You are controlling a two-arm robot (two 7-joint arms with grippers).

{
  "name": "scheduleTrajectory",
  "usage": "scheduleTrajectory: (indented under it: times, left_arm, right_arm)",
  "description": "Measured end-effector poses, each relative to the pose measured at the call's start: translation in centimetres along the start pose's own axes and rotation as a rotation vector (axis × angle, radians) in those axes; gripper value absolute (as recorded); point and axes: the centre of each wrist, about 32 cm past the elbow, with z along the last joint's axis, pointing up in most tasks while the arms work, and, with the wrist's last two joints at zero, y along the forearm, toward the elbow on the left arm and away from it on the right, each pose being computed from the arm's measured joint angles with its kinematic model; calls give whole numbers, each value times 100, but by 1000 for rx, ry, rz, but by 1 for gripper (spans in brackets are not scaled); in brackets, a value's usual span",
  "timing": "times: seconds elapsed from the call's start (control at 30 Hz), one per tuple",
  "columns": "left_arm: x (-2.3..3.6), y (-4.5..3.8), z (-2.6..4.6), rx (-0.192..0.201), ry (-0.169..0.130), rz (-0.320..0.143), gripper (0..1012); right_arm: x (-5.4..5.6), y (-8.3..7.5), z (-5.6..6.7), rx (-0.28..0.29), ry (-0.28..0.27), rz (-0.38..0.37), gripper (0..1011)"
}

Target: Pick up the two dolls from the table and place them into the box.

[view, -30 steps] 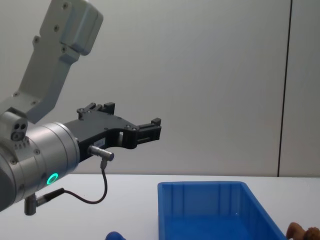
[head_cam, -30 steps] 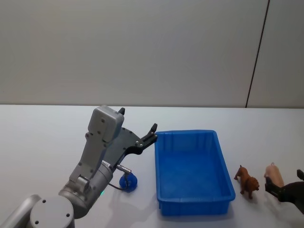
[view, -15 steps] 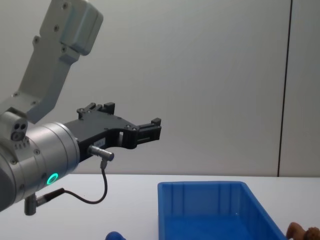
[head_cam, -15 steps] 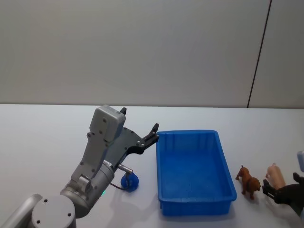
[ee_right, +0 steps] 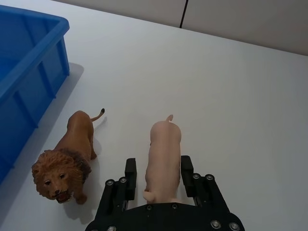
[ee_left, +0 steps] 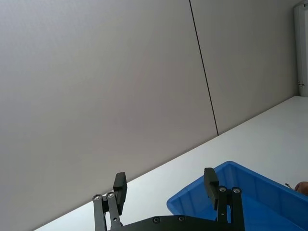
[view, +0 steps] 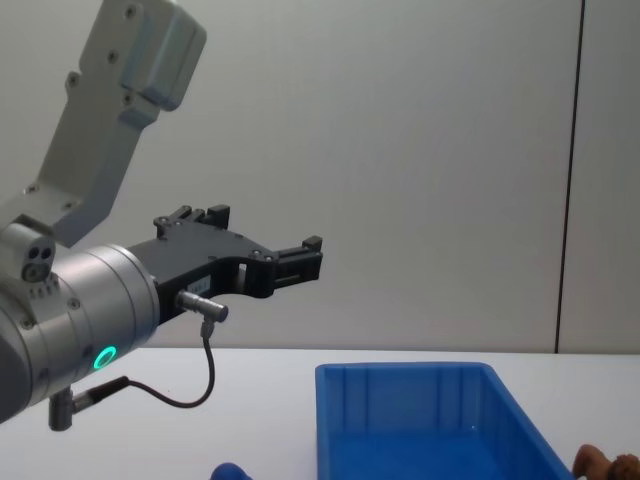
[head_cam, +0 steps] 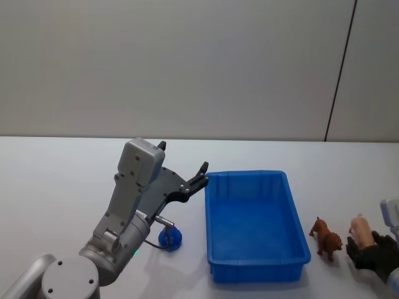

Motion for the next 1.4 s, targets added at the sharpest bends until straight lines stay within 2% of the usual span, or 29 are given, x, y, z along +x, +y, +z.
scheduleTrajectory:
  times: [0.13,0.17,0.27,0.47,0.63,0.83,1.03,1.1,1.2,1.4]
  left_arm:
    - [0,0,0,0,0,0,1004]
    - [0,0,0,0,0,0,1004]
    - [0,0,0,0,0,0,1004]
    - [0,0,0,0,0,0,1004]
    - [0,0,0,0,0,0,1004]
    - [0,0,0,0,0,0,1004]
    - [0,0,0,0,0,0,1004]
    - [0,0,0,0,0,0,1004]
    - [0,0,0,0,0,0,1004]
    - [0,0,0,0,0,0,1004]
  right_arm:
    - [-12,17,6,-5,-2,0,481]
    - [-15,22,9,-6,-2,0,420]
    - [-21,27,15,-6,-1,-1,376]
    - [-33,25,42,12,0,-10,367]
    - [-43,6,95,49,3,-20,368]
    - [-63,-46,214,119,8,-30,368]
    - [-101,-126,417,210,14,-11,367]
    - [-107,-138,449,222,15,-6,368]
    - [-145,-187,572,265,20,28,367]
    - [-233,-242,740,306,21,99,367]
